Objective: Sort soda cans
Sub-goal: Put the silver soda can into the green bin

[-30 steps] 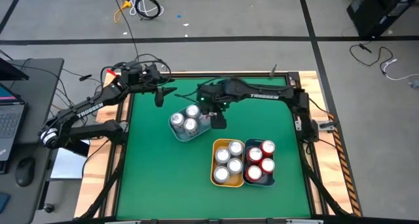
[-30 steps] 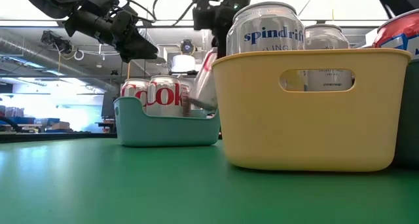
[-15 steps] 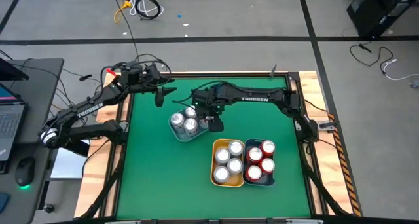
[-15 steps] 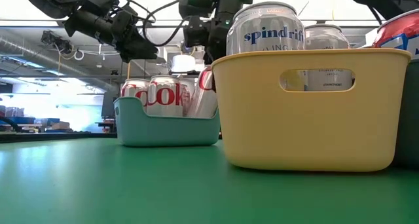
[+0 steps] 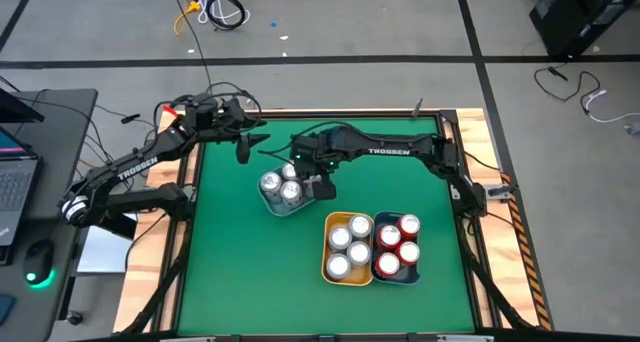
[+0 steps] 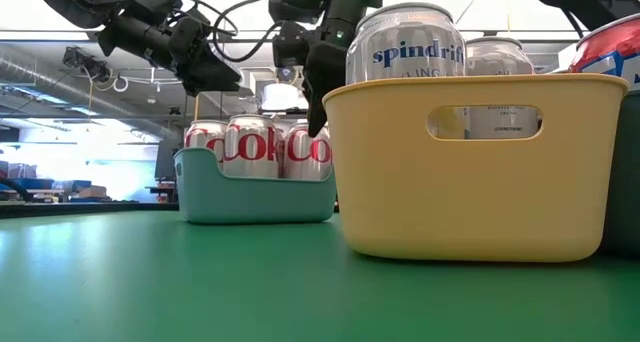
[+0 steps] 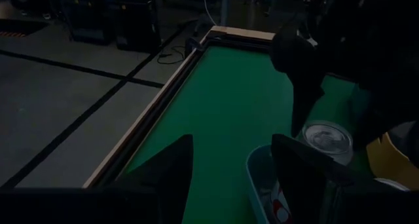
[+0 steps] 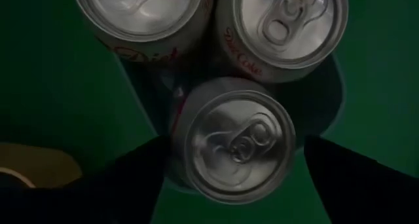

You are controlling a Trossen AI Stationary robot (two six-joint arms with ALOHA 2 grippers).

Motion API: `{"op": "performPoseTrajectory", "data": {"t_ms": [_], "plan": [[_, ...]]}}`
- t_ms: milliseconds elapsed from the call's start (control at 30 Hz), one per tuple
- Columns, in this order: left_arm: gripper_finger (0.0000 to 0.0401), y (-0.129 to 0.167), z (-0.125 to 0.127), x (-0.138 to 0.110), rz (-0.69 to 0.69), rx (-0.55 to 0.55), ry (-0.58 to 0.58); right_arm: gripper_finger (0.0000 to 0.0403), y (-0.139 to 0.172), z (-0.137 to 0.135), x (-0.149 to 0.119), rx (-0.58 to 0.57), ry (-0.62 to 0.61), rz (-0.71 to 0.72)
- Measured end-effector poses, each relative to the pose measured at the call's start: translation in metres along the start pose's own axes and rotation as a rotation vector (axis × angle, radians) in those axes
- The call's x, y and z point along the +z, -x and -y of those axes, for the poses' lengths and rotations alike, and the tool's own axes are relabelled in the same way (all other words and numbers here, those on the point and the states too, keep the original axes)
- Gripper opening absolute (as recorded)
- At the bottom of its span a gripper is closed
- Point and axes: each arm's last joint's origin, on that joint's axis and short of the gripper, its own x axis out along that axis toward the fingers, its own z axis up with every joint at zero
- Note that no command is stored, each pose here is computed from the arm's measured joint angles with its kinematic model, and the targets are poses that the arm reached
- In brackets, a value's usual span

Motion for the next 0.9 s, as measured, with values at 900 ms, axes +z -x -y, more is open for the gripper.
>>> {"op": "performPoseTrajectory", "data": {"t_ms": [900], "plan": [[0.0211, -0.005, 0.007, -0.003, -0.039, -0.031, 0.084, 0.0237, 0.003, -0.002, 0.0, 0.055, -0.018, 0.015]]}}
